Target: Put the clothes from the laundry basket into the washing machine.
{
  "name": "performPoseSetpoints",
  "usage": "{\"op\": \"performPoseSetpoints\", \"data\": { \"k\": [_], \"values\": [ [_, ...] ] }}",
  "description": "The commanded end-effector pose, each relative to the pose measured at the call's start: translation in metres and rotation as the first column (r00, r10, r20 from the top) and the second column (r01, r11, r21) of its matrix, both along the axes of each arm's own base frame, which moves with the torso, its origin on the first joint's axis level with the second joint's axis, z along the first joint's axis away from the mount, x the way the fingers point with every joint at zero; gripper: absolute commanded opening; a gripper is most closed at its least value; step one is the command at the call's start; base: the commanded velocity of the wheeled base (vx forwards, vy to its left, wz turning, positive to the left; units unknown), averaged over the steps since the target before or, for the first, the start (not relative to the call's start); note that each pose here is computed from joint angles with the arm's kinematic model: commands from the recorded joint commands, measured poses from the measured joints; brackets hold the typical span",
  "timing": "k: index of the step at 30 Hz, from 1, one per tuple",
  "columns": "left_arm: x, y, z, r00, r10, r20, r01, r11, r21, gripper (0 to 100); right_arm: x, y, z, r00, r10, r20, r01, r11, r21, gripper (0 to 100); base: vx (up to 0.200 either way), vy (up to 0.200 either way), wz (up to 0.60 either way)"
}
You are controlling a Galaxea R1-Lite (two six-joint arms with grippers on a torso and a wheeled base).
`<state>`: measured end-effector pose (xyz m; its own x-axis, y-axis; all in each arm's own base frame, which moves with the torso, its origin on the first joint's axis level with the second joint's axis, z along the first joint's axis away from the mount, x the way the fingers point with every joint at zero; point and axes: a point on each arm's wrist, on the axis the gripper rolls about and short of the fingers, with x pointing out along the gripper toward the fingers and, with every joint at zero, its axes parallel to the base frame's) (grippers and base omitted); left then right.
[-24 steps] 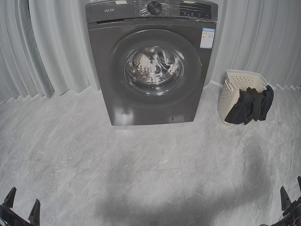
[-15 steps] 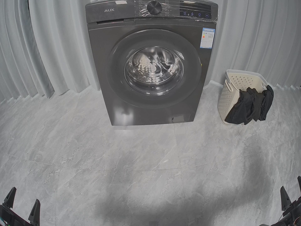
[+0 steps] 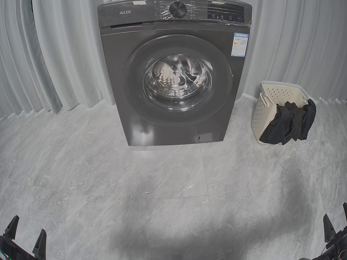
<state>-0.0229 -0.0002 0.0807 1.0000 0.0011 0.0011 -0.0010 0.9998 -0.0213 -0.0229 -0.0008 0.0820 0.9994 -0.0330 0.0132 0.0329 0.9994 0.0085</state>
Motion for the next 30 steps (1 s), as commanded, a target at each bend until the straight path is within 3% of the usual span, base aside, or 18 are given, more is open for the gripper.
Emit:
{"op": "performPoseSetpoints", "data": {
  "k": [1,24,30],
  "values": [
    [0.0,0.0,-0.0048,1.0,0.0,0.0,0.0,1.0,0.0,100,0.0001,0.0,-0.0052,1.0,0.001,-0.001,-0.001,1.0,0.0,100,0.2,0.0,0.0],
    [0.0,0.0,-0.0048,1.0,0.002,0.0,-0.002,1.0,0.004,100,0.0001,0.0,-0.0052,1.0,0.001,-0.001,-0.001,1.0,0.0,100,0.2,0.0,0.0],
    [0.0,0.0,-0.0048,1.0,0.002,0.0,-0.002,1.0,0.009,100,0.0001,0.0001,-0.0052,1.0,-0.002,-0.001,0.002,1.0,0.0,100,0.0,0.0,0.0]
  ]
}}
